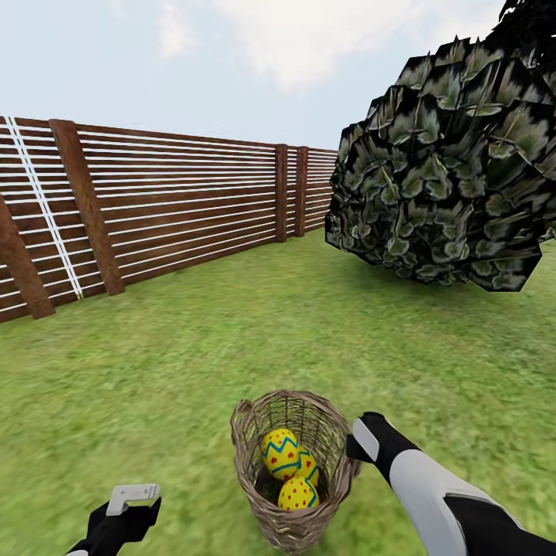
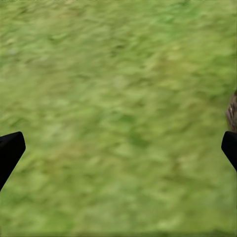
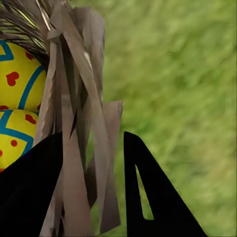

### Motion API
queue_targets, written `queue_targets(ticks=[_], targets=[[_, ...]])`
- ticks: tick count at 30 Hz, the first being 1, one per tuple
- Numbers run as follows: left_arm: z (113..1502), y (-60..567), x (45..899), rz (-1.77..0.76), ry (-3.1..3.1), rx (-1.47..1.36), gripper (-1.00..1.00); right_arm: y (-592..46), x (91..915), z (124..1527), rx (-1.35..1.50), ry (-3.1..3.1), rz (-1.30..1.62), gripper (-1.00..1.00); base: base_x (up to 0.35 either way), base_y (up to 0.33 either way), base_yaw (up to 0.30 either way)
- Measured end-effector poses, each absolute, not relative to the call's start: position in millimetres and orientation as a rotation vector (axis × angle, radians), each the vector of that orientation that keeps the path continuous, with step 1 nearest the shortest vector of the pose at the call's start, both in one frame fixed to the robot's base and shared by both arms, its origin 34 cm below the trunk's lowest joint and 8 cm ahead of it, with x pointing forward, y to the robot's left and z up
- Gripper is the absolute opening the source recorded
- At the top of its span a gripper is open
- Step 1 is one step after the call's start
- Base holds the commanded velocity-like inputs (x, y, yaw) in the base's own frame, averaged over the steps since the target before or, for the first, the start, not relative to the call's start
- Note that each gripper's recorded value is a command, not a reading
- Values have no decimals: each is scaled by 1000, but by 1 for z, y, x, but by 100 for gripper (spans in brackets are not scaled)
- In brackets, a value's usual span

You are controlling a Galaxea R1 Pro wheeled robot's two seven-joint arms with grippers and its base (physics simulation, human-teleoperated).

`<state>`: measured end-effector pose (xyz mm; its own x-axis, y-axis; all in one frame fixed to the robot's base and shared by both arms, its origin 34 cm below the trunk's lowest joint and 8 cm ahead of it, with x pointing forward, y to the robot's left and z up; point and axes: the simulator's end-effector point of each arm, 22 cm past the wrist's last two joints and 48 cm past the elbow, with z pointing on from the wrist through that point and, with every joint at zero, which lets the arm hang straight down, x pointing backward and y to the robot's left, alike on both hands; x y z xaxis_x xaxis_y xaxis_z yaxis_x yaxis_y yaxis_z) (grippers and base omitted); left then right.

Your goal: Take the three Easter eggs out of the wicker basket on the lawn in the garden, then place them on the lawn next to a single tree (choose any tree) so that all three eggs are next to the same tree and none are left in the basket.

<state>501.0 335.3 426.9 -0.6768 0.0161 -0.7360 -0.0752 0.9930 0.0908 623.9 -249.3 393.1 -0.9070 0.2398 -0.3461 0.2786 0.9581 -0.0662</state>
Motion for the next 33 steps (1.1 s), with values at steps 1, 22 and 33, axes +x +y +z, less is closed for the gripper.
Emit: queue_targets(ticks=[1, 22, 33], targets=[[427, 335, 501, 144, 2310, -41, 100, -248, 624, 393, 377, 2771, -160, -100, 0, 0, 0], [439, 334, 504, 145, 2313, -40, 100, -244, 627, 406, 384, 2771, -147, -100, 0, 0, 0], [462, 335, 509, 148, 2316, -38, 100, -239, 640, 433, 386, 2747, -102, -100, 0, 0, 0]])
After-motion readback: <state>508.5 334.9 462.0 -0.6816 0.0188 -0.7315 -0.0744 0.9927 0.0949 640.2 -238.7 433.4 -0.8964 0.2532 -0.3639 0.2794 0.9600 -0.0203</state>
